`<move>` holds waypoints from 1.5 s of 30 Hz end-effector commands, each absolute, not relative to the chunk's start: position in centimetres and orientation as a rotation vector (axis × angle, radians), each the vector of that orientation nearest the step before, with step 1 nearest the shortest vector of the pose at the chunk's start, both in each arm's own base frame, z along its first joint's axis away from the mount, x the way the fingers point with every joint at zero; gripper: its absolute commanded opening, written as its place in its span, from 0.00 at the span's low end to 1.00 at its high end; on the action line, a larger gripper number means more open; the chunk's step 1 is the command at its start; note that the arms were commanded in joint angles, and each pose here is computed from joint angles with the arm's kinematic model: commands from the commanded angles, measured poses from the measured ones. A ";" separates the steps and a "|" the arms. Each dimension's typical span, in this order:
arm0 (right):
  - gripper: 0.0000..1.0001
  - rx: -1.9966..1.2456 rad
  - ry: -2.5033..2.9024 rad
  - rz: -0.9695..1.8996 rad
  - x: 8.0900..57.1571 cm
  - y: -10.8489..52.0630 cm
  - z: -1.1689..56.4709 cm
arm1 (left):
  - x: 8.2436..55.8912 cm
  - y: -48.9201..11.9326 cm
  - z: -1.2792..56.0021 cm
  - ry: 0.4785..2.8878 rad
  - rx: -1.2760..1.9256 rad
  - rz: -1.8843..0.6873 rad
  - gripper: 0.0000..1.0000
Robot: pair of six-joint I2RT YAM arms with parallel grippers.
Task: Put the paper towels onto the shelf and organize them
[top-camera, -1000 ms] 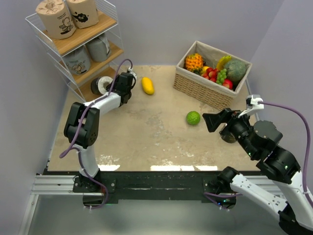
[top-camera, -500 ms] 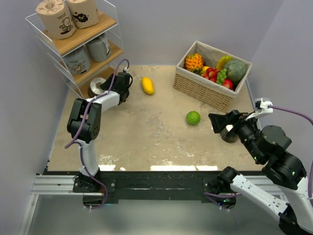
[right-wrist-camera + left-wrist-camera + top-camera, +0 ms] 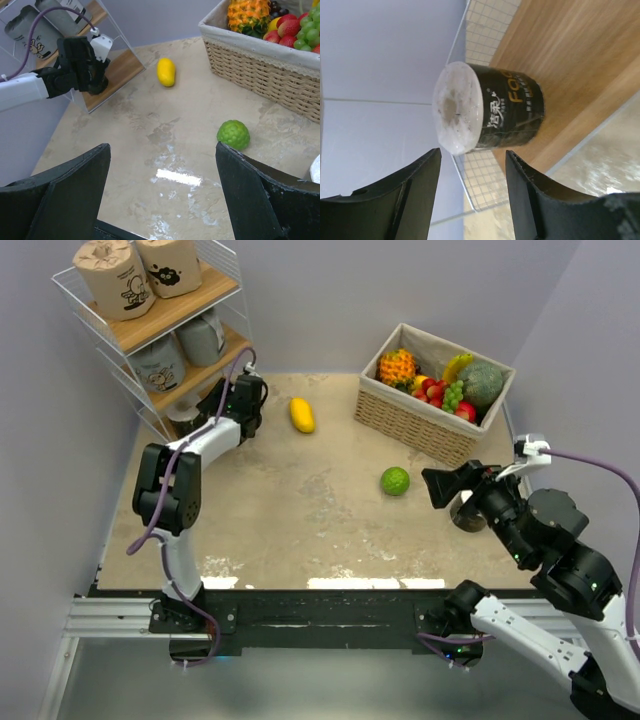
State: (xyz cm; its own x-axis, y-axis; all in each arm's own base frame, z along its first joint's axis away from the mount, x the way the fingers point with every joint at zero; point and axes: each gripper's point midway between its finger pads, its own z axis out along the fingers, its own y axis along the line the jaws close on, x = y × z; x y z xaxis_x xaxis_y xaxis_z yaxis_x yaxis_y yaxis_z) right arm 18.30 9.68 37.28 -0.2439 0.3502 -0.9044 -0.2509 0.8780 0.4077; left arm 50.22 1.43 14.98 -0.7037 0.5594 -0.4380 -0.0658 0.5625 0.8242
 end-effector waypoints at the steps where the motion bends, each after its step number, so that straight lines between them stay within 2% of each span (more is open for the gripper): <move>1: 0.89 0.060 1.721 0.575 19.5 11.0 37.2 | 49.8 -4.0 21.4 2.037 0.246 0.839 0.59; 3: 0.89 0.053 1.754 0.562 20.4 11.9 36.1 | 48.8 -7.9 21.9 2.016 0.298 0.734 0.60; 7: 0.89 0.032 1.870 0.480 21.8 12.8 33.2 | 46.4 -11.8 24.5 1.959 0.338 0.635 0.61; 12: 0.89 0.073 1.994 0.336 23.2 12.5 29.9 | 42.1 -16.5 24.9 1.988 0.397 0.232 0.65; 20: 0.90 0.104 2.068 0.104 25.9 11.8 27.9 | 35.3 -16.8 25.3 1.943 0.331 -0.111 0.76; 24: 0.92 0.142 2.142 -0.141 27.8 9.8 25.6 | 32.0 -18.6 24.7 1.883 0.407 -0.330 0.90; 25: 0.92 0.153 2.162 -0.185 28.1 9.3 25.1 | 31.1 -18.4 24.4 1.872 0.405 -0.354 0.93; 30: 0.92 0.317 2.268 -0.292 29.3 4.9 22.4 | 28.9 -19.1 25.3 1.794 0.416 -0.479 1.00; 41: 0.86 0.657 2.347 -0.330 29.3 -2.4 17.6 | 26.8 -19.0 27.9 1.711 0.391 -0.481 1.00; 45: 0.84 0.743 2.397 -0.274 29.4 -3.3 15.3 | 26.6 -18.9 28.3 1.695 0.390 -0.478 1.00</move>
